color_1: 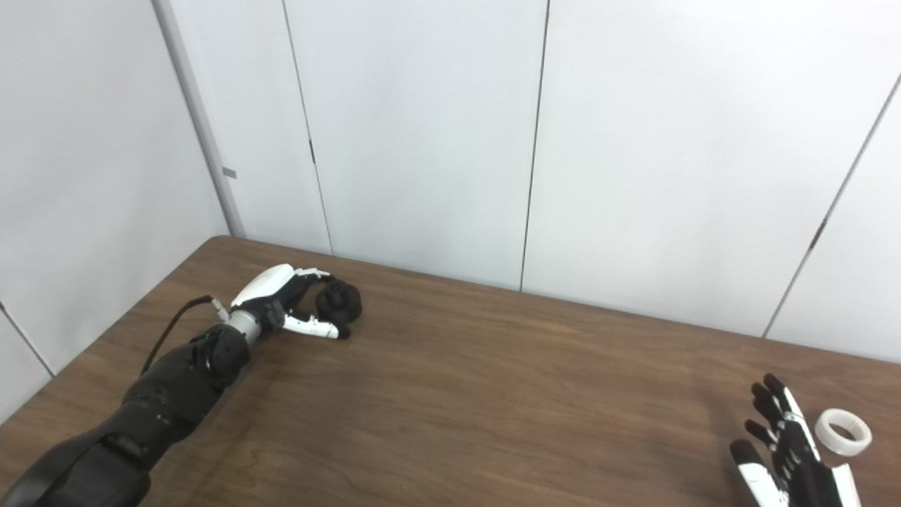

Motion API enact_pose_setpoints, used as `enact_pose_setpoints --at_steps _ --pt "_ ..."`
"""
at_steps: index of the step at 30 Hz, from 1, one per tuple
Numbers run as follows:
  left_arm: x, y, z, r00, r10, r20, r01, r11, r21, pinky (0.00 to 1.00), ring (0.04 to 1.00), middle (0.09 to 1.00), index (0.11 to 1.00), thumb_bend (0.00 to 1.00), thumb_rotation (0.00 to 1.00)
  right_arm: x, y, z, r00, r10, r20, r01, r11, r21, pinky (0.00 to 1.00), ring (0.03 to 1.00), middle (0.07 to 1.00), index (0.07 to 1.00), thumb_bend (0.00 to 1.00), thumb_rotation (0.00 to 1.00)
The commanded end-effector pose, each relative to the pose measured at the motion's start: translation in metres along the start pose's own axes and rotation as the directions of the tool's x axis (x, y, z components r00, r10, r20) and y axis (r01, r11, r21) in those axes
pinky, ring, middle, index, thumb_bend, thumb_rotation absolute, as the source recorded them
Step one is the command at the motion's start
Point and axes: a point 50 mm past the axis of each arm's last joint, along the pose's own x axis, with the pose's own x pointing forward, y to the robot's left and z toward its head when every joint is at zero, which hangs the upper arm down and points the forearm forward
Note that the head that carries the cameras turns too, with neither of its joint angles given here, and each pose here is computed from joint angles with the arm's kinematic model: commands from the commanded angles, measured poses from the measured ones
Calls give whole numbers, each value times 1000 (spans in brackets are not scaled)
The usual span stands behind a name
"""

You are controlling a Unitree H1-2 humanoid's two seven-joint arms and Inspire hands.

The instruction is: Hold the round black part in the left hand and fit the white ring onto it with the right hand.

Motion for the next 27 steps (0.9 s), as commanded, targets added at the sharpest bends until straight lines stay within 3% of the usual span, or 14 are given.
enact_pose_setpoints --at_steps 1,5,12,19,22,23,24,27 --pt "13 17 18 998 33 53 -33 999 1 1000 975 943 846 1000 386 -30 21 -21 994 -2 -110 10 997 74 844 931 928 944 565 763" --pt "14 17 20 998 33 53 -33 999 3 1000 972 940 842 1000 391 -30 21 -20 994 -1 -113 9 997 73 808 920 928 948 556 757" --pt "14 18 20 998 36 57 -35 999 -12 1000 979 946 831 1000 382 -30 22 -19 994 -1 -110 9 997 74 834 927 929 946 549 747" --pt "13 17 17 997 56 60 -54 998 -41 1000 980 932 760 988 330 -31 24 -18 994 -2 -112 10 998 65 881 939 929 944 553 762" --pt "13 17 15 991 118 69 -114 991 -71 1000 958 880 610 895 181 -31 25 -17 994 -5 -107 13 997 75 832 925 927 945 544 750" --pt "12 17 14 986 144 79 -139 988 -66 1000 947 840 536 676 108 -32 25 -17 994 -4 -105 12 997 74 862 932 929 947 547 752" --pt "12 17 13 984 159 86 -154 986 -66 1000 937 807 509 601 80 -32 25 -17 995 -4 -104 11 997 74 855 930 930 948 544 753" --pt "13 19 11 980 176 95 -171 983 -62 1000 940 751 485 531 53 -32 25 -15 995 -15 -101 22 998 66 822 917 922 942 541 754"
